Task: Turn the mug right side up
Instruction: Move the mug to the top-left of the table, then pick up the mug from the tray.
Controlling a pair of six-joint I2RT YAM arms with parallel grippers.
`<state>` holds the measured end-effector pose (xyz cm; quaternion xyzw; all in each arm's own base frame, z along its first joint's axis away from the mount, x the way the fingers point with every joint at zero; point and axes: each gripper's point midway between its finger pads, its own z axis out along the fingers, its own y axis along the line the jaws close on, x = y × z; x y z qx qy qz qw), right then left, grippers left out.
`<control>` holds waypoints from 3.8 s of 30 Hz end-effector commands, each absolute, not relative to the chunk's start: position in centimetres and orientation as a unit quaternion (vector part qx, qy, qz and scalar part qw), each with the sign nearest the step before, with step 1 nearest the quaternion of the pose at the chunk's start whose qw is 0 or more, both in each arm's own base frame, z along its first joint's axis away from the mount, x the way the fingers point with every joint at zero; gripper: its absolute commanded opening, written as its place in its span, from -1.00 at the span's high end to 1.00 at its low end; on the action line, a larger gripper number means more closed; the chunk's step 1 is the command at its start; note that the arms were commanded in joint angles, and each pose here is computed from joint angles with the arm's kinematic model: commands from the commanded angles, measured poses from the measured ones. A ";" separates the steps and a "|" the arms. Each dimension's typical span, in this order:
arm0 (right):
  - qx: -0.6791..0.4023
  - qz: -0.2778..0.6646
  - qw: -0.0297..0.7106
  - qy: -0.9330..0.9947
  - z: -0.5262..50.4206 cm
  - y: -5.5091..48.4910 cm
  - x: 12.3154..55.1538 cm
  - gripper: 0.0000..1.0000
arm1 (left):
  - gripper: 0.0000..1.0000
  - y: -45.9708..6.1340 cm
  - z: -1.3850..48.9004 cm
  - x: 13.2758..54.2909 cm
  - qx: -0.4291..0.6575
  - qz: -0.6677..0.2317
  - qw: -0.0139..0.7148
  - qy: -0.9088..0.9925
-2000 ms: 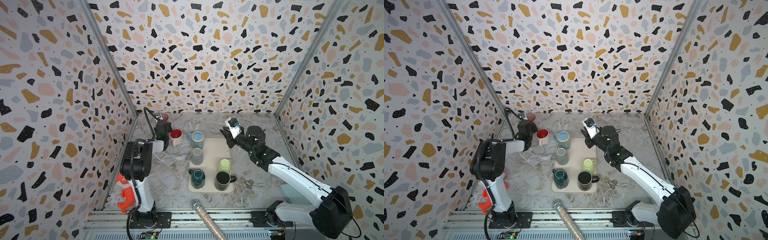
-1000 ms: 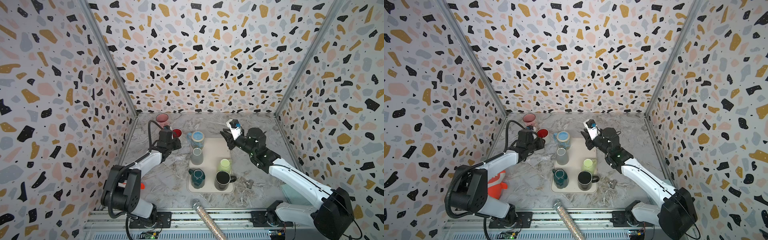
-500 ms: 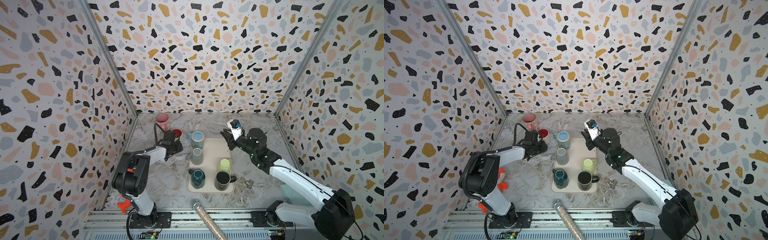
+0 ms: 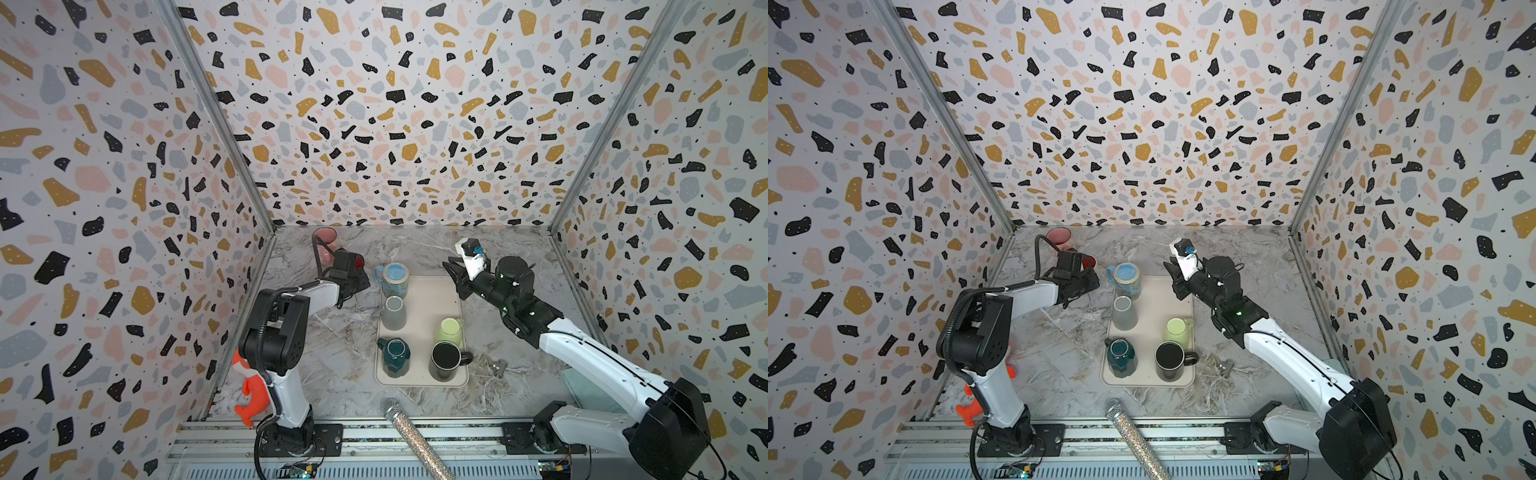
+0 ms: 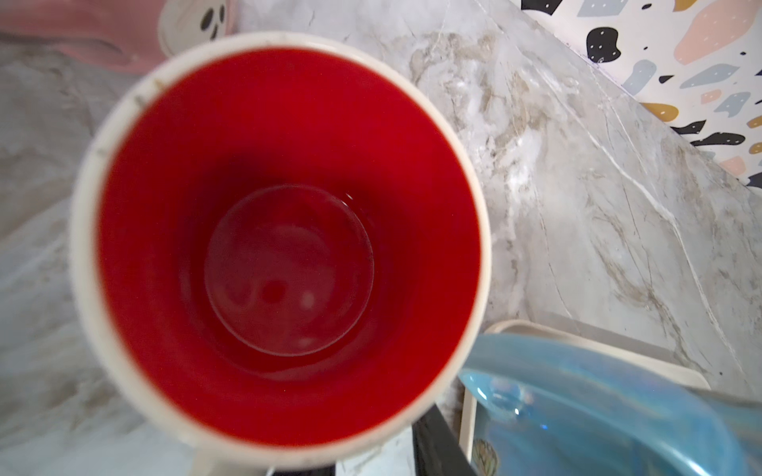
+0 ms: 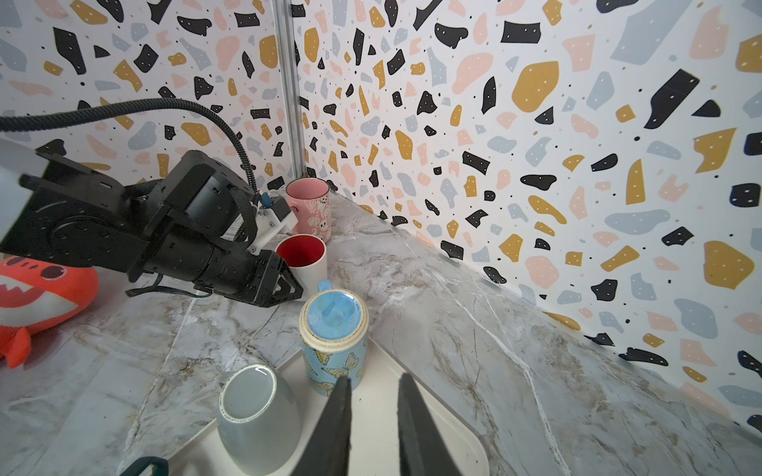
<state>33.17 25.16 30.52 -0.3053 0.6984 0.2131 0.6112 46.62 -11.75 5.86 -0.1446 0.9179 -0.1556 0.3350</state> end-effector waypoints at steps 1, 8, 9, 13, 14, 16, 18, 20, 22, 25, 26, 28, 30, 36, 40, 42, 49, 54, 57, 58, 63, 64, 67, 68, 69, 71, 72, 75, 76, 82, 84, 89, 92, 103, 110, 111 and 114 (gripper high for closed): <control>-0.300 0.208 0.626 0.690 31.8 24.6 33.1 0.56 | 0.38 -11.4 7.4 48.8 -0.150 -0.148 0.370 0.905; -0.300 0.205 0.624 0.691 31.8 24.5 33.3 0.56 | 0.38 -11.3 7.1 50.6 -0.148 -0.135 0.386 0.901; -0.300 0.205 0.625 0.691 31.8 24.5 33.3 0.56 | 0.38 -11.3 7.1 50.9 -0.147 -0.134 0.388 0.900; -0.300 0.203 0.624 0.692 31.7 24.5 33.4 0.56 | 0.39 -11.4 7.2 52.0 -0.143 -0.129 0.396 0.898; -0.300 0.203 0.625 0.692 31.8 24.5 33.5 0.56 | 0.39 -11.4 7.2 52.3 -0.142 -0.130 0.398 0.897; -0.300 0.203 0.624 0.693 31.8 24.5 33.5 0.56 | 0.39 -11.4 7.4 52.7 -0.141 -0.129 0.402 0.896; -0.300 0.202 0.623 0.693 31.8 24.5 33.5 0.56 | 0.39 -11.6 7.8 53.0 -0.138 -0.134 0.403 0.895; -0.300 0.202 0.624 0.693 31.8 24.5 33.5 0.56 | 0.39 -11.8 8.5 53.0 -0.137 -0.143 0.404 0.893; -0.300 0.203 0.623 0.693 31.7 24.5 33.5 0.55 | 0.38 -12.1 9.3 52.8 -0.139 -0.157 0.407 0.889; -0.300 0.208 0.622 0.693 31.8 24.7 33.5 0.56 | 0.31 -12.5 10.5 52.2 -0.141 -0.174 0.400 0.889; -0.300 0.208 0.622 0.693 31.8 24.7 33.5 0.56 | 0.31 -12.7 10.8 52.0 -0.140 -0.177 0.392 0.892; -0.300 0.210 0.621 0.693 31.8 24.7 33.5 0.56 | 0.30 -13.0 11.5 51.5 -0.138 -0.184 0.375 0.898; -0.300 0.211 0.622 0.692 31.8 24.7 33.5 0.56 | 0.30 -13.2 12.5 50.9 -0.145 -0.196 0.366 0.898; -0.297 0.214 0.623 0.691 31.9 24.6 33.3 0.56 | 0.28 -13.4 15.0 49.5 -0.199 -0.225 0.333 0.894; -0.296 0.216 0.624 0.690 32.0 24.5 33.0 0.56 | 0.23 -13.4 15.7 48.8 -0.256 -0.230 0.292 0.892; -0.293 0.215 0.626 0.689 32.1 24.3 33.0 0.56 | 0.14 -13.3 16.1 48.4 -0.294 -0.224 0.277 0.887; -0.288 0.213 0.631 0.688 32.5 24.0 32.9 0.56 | 0.00 -12.9 16.6 47.8 -0.357 -0.180 0.232 0.887; -0.285 0.212 0.630 0.691 32.4 23.7 33.0 0.56 | 0.00 -15.7 14.1 47.6 -0.370 -0.220 0.162 0.888; -0.280 0.208 0.631 0.693 32.4 23.3 33.1 0.55 | 0.00 -16.4 12.9 47.3 -0.369 -0.193 0.145 0.897; -0.279 0.207 0.631 0.694 32.4 23.2 33.2 0.56 | 0.00 -16.5 12.7 47.2 -0.366 -0.186 0.141 0.901; -0.272 0.205 0.631 0.697 32.2 22.5 33.5 0.56 | 0.01 -17.8 11.1 47.2 -0.368 -0.190 0.117 0.903; -0.272 0.206 0.631 0.697 32.2 22.5 33.4 0.56 | 0.01 -18.0 10.6 47.2 -0.371 -0.190 0.111 0.902; -0.270 0.203 0.630 0.700 31.9 22.2 33.6 0.56 | 0.01 -18.8 9.8 47.1 -0.367 -0.192 0.101 0.905; -0.269 0.203 0.631 0.699 32.0 22.1 33.6 0.55 | 0.01 -18.9 9.5 47.0 -0.366 -0.191 0.096 0.906; -0.267 0.202 0.631 0.700 32.0 22.0 33.7 0.56 | 0.02 -19.2 9.2 46.8 -0.364 -0.194 0.092 0.906; -0.266 0.202 0.631 0.701 31.9 21.9 33.7 0.56 | 0.03 -19.4 8.8 46.5 -0.362 -0.198 0.083 0.907; -0.266 0.202 0.630 0.701 31.9 21.9 33.7 0.56 | 0.04 -19.5 8.6 46.3 -0.361 -0.197 0.080 0.908; -0.264 0.205 0.628 0.703 31.6 21.8 33.8 0.56 | 0.06 -19.6 8.3 45.8 -0.358 -0.197 0.076 0.910; -0.263 0.205 0.628 0.703 31.6 21.8 33.8 0.56 | 0.08 -19.5 8.2 45.7 -0.358 -0.198 0.075 0.909; -0.262 0.207 0.625 0.705 31.2 21.9 33.9 0.56 | 0.20 -20.1 8.4 45.4 -0.356 -0.213 0.070 0.907; -0.262 0.208 0.625 0.705 31.2 21.9 33.9 0.56 | 0.26 -20.2 8.5 45.4 -0.355 -0.219 0.068 0.906; -0.259 0.206 0.624 0.708 31.0 21.7 33.9 0.55 | 0.36 -20.6 8.5 45.4 -0.357 -0.232 0.068 0.902; -0.258 0.205 0.626 0.707 31.0 21.6 33.8 0.56 | 0.44 -20.8 8.4 45.5 -0.363 -0.239 0.068 0.898; -0.253 0.199 0.626 0.710 30.9 21.2 34.0 0.56 | 1.00 -22.1 9.0 47.8 -0.384 -0.302 0.099 0.867; -0.252 0.197 0.625 0.712 30.8 21.0 34.0 0.57 | 1.00 -23.8 13.1 49.8 -0.313 -0.345 0.155 0.871; -0.251 0.197 0.625 0.712 30.8 21.0 34.0 0.57 | 1.00 -23.9 13.7 49.8 -0.302 -0.348 0.164 0.873; -0.253 0.199 0.624 0.713 30.6 21.1 34.0 0.57 | 1.00 -25.0 15.9 49.6 -0.250 -0.372 0.193 0.873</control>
